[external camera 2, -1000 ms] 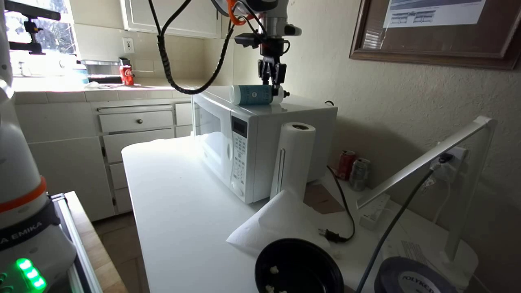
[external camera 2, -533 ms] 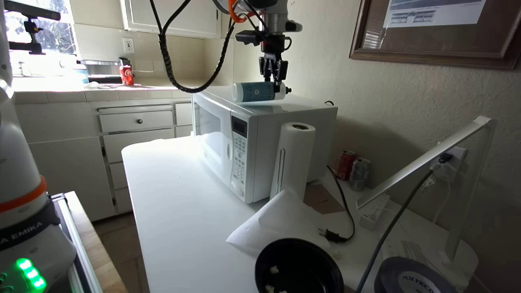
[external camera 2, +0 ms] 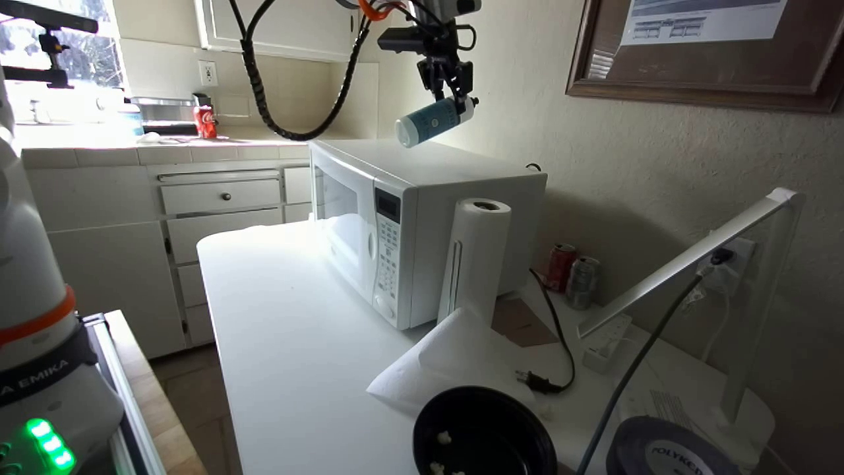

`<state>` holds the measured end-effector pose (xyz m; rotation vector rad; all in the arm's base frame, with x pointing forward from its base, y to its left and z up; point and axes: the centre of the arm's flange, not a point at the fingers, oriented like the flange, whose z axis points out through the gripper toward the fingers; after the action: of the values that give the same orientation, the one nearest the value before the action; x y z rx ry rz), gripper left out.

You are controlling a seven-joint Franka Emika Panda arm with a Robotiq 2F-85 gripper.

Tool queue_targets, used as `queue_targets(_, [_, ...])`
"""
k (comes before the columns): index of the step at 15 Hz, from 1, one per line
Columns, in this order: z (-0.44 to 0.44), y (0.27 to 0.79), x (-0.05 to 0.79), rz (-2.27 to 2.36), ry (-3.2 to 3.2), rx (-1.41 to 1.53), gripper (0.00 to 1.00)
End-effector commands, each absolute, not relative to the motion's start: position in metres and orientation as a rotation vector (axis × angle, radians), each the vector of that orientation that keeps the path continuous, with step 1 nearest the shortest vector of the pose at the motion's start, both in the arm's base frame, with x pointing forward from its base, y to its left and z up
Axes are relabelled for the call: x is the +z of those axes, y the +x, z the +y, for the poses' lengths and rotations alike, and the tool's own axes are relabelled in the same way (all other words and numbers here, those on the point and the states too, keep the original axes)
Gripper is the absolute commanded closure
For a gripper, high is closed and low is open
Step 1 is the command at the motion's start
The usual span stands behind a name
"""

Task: Put the bottle on the microwave upright

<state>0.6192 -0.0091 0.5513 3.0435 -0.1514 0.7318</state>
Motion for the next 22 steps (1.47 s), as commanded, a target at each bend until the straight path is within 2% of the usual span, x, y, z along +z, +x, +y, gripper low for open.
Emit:
queue_targets(1, [0.001,0.595,0.553,0.028,2.974,0.997,0.65])
queue_targets(7, [0.011,0.583,0.549,0.21,2.901,1.335,0.65])
queue_targets(17, [0.007,0.555,0.541,0.312,2.917,1.412,0.65])
queue_targets(18, [0.014,0.574,0.548,0.283,2.905,1.412,0.4])
queue_targets(22, [0.012,0.568,0.547,0.286,2.909,1.41,0.4])
